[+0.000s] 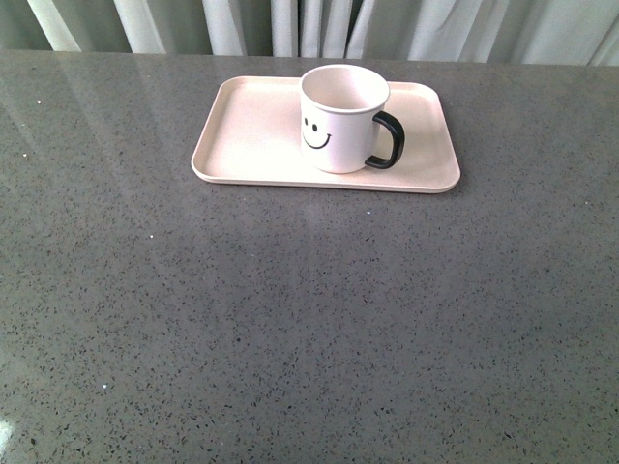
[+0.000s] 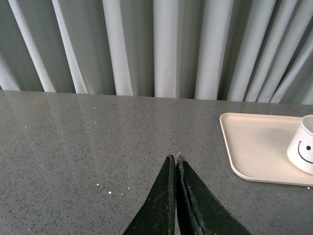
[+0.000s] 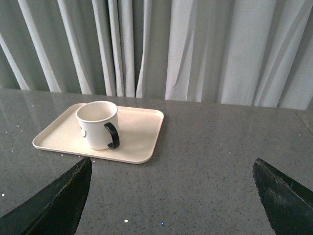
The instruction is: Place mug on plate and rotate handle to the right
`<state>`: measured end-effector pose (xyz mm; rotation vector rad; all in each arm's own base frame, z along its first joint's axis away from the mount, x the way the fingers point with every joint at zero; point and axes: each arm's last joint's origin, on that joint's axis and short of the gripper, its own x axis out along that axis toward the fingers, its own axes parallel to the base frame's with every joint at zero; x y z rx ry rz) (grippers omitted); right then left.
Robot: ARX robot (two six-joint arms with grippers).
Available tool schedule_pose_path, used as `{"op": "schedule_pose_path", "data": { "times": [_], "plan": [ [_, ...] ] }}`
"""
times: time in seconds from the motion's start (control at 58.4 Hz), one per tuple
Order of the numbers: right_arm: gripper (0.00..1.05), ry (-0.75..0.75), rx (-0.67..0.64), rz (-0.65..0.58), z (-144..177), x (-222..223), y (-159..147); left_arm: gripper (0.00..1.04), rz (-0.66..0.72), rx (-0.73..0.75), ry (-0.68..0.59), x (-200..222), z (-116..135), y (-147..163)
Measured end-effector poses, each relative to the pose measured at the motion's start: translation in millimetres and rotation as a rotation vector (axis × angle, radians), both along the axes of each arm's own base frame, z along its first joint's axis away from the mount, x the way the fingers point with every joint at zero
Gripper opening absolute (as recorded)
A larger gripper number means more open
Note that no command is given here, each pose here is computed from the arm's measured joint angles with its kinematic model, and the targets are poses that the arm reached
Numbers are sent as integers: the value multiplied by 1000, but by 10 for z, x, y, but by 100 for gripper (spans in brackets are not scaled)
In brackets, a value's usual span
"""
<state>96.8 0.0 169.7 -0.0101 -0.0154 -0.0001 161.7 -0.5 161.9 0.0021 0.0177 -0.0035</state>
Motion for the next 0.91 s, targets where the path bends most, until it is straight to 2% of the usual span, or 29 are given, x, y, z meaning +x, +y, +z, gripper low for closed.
{"op": "schedule_pose_path", "data": {
  "times": [0.908],
  "plan": [
    [96,0,0,0,1,0,0,1,0,0,-32,-438,93,1]
  ]
}}
